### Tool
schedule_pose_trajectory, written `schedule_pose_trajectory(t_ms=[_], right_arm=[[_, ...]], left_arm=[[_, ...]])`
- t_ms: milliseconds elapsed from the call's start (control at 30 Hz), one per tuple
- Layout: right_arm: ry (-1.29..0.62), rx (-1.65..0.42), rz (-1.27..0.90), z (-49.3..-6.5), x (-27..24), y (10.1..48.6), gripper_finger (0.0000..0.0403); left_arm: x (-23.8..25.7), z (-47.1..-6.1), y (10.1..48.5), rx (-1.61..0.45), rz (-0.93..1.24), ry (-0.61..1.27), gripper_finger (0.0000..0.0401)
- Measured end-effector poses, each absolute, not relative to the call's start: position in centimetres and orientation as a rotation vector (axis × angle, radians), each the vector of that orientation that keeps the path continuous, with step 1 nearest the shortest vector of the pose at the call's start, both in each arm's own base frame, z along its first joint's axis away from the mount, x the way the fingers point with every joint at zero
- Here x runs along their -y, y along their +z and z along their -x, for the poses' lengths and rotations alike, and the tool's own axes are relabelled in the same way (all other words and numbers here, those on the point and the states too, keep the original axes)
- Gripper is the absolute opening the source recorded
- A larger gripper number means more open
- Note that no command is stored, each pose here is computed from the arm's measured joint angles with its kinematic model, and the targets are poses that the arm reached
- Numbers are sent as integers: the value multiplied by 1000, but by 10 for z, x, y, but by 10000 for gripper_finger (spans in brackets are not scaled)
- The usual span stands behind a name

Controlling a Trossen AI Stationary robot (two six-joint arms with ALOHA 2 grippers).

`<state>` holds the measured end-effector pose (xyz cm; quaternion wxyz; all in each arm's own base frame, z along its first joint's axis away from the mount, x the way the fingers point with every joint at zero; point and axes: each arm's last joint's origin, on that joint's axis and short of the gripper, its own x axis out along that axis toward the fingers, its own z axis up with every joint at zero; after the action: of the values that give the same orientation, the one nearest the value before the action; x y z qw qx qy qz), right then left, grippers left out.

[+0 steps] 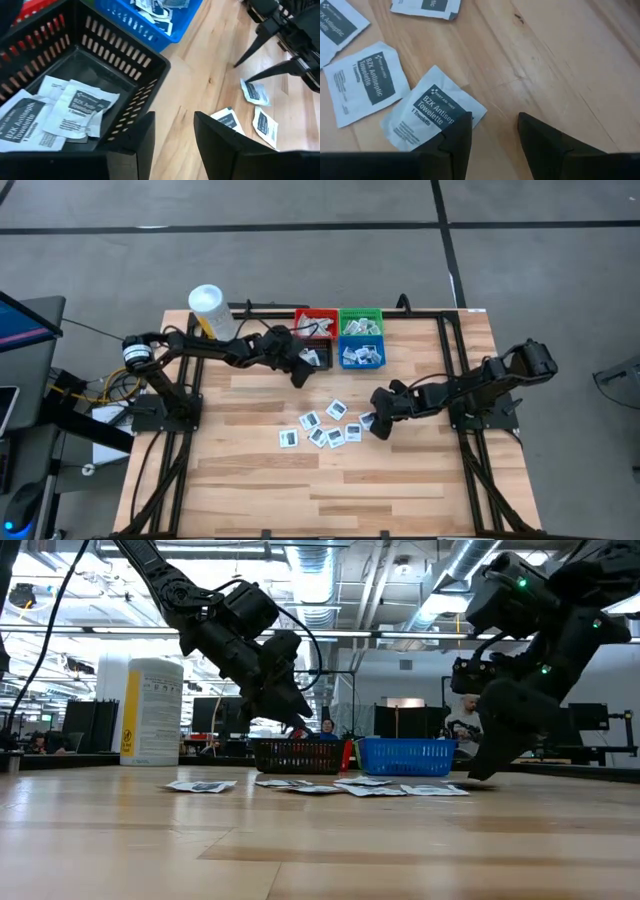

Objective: Pick & Place First Aid Supplies
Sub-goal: Put the towelette pack into the black basket

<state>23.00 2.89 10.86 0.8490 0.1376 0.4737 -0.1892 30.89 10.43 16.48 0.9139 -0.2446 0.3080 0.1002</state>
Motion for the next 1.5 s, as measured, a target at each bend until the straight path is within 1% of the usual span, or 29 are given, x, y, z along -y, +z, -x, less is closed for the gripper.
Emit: schedule_pose_trajectory(t_ms=[200, 300, 400, 533, 567, 667, 800, 967, 1233, 1367, 1500], right_arm=[[-411, -1001, -279, -238, -30, 92, 156], [-412, -995, -277, -240, -30, 89, 141], [-419, -996, -273, -240, -30, 89, 101], [-425, -1003, -285, -238, -27, 91, 20], [-427, -1003, -288, -239, -26, 91, 11], [-431, -1005, -307, -242, -25, 94, 11], [-397, -976, -292, -257, -27, 105, 3], [-329, -933, -206, -282, -31, 128, 1], [-317, -863, -85, -308, -29, 163, 1], [-303, -907, -108, -307, -26, 163, 7], [-355, -989, -163, -297, -24, 154, 18]], left_arm=[[-99, -311, 165, -636, 498, 191, 136], [-98, -311, 165, -637, 496, 185, 136], [-96, -312, 165, -638, 494, 180, 136], [-96, -312, 165, -638, 494, 180, 136], [-96, -312, 165, -638, 491, 179, 136], [-96, -312, 165, -640, 474, 173, 136], [-96, -312, 165, -640, 473, 173, 136], [-95, -312, 165, -641, 486, 135, 136], [-94, -312, 166, -633, 491, 109, 136], [-94, -312, 166, -633, 491, 109, 136], [-94, -312, 166, -633, 491, 109, 136]])
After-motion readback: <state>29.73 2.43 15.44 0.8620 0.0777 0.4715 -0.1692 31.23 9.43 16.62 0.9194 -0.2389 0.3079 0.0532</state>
